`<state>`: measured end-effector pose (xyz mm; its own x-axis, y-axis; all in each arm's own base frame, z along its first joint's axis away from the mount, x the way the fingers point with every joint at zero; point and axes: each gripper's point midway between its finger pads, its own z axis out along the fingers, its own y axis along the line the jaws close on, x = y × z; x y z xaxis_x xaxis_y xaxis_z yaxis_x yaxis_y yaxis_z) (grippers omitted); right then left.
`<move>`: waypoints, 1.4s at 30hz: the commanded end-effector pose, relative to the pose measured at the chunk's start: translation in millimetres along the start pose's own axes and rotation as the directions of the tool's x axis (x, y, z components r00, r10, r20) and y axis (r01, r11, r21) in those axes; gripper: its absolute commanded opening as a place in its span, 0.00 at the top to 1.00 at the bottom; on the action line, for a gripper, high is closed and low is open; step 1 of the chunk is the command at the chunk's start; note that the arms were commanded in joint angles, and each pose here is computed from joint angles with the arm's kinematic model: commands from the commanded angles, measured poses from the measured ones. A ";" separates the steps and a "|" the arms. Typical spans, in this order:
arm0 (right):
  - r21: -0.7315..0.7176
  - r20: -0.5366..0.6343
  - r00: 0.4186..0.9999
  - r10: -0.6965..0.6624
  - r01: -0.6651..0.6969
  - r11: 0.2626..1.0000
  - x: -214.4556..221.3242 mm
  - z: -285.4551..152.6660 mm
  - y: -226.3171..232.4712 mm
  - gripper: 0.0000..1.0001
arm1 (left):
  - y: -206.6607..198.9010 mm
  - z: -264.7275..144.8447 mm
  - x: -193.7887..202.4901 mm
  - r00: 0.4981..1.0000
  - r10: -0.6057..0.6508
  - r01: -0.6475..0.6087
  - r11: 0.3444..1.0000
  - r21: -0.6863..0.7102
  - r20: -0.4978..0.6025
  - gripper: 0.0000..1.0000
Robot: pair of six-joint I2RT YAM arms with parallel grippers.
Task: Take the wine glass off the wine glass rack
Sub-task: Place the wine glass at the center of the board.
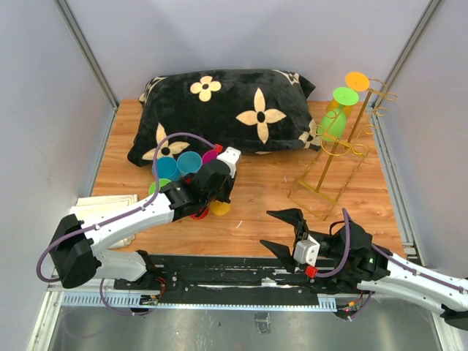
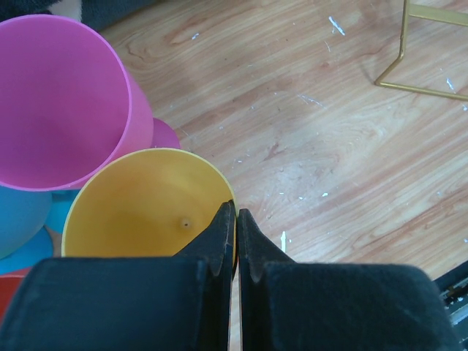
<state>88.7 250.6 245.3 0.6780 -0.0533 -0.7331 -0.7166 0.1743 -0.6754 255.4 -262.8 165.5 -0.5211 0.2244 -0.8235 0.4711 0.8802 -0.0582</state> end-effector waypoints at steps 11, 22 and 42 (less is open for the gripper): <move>0.068 -0.030 1.000 0.003 -0.001 0.998 6.1 -3.3 -10.3 0.17 | -7.7 -14.1 -10.7 0.999 -0.020 0.017 0.998 0.056 0.049 0.86; 0.071 -0.033 0.999 0.011 -0.008 0.997 5.2 -5.6 -11.2 0.17 | -5.6 -17.6 -11.1 0.999 -0.029 0.028 0.999 0.040 0.028 0.72; 0.172 -0.100 0.950 0.297 -0.277 0.945 5.3 -10.1 -26.7 0.00 | -19.1 -67.6 -55.5 0.969 -0.117 0.072 0.976 0.205 0.217 0.41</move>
<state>104.6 240.4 240.3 0.5697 -0.1178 -0.8134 -0.7703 0.2684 -0.5784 234.6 -257.0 214.1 -0.4749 0.1224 -0.8715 0.5173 0.8400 -0.1639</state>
